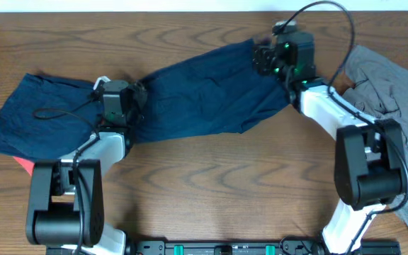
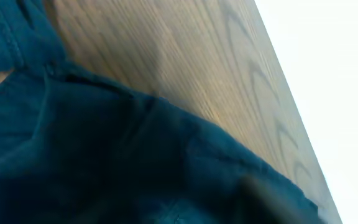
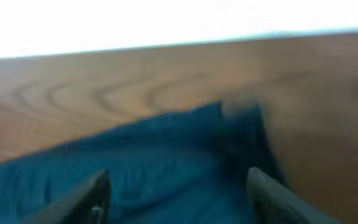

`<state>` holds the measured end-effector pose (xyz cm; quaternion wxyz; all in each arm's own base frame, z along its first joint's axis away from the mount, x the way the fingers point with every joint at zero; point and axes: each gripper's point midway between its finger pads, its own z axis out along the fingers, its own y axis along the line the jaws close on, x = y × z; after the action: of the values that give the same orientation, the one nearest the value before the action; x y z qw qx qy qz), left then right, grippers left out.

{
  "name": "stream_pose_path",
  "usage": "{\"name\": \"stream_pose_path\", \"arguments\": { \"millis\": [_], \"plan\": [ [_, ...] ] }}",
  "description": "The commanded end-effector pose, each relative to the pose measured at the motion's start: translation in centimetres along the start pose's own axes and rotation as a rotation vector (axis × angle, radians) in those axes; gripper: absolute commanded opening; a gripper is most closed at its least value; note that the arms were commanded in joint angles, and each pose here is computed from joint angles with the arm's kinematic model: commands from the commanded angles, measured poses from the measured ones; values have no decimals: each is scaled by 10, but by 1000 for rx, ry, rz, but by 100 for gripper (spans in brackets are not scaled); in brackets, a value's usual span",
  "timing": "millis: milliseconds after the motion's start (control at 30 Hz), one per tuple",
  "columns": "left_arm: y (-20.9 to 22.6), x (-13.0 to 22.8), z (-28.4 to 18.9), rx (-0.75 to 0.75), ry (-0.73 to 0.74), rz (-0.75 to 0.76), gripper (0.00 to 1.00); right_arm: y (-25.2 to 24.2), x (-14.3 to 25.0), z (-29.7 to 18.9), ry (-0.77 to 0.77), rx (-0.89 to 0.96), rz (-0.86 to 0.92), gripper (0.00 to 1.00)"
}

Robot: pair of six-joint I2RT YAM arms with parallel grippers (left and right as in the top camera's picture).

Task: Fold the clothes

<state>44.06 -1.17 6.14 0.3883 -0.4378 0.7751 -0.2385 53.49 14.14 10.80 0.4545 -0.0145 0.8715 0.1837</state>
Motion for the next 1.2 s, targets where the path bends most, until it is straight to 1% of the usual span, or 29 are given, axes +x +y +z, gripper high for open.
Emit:
{"name": "stream_pose_path", "arguments": {
  "millis": [0,33,67,167,233,333,400,500,533,600,700,800,867,900,967,1000,1067,1167],
  "plan": [
    [-19,-3,-5,105,77,33,96,-4,4,0,31,16,11,70],
    [-22,-2,-7,126,101,48,98,-7,9,-1,54,25,16,69],
    [-23,-1,-9,136,116,53,98,-11,17,-1,85,36,23,68],
    [-16,5,-11,106,148,45,98,-19,45,-4,195,66,16,65],
    [-8,16,-12,77,193,40,98,-26,67,-8,283,90,-4,64],
    [12,35,-15,-9,270,27,98,-46,106,-22,437,194,7,60],
    [31,48,-20,-88,321,16,98,-60,126,-31,513,271,3,58],
    [56,63,-30,-198,389,-5,98,-78,148,-41,584,360,-10,63],
    [62,67,-32,-222,405,-10,98,-82,152,-43,598,375,-10,65],
    [73,74,-38,-273,436,-20,98,-88,161,-48,627,404,-16,65],
    [93,88,-53,-374,501,-37,98,-103,175,-67,702,504,-26,52],
    [112,105,-72,-460,588,6,98,-124,190,-101,784,689,32,49],
    [119,118,-86,-491,666,40,98,-138,198,-129,840,819,79,46],
    [120,126,-94,-495,718,58,98,-143,201,-139,867,853,92,45],
    [124,139,-110,-515,808,62,98,-148,206,-152,915,877,105,41],
    [126,142,-115,-525,831,64,98,-150,207,-157,928,884,111,39],
    [130,145,-128,-551,871,81,98,-155,206,-164,940,899,134,38],
    [127,142,-141,-529,893,148,98,-158,198,-169,919,890,177,40]
  ]
}}
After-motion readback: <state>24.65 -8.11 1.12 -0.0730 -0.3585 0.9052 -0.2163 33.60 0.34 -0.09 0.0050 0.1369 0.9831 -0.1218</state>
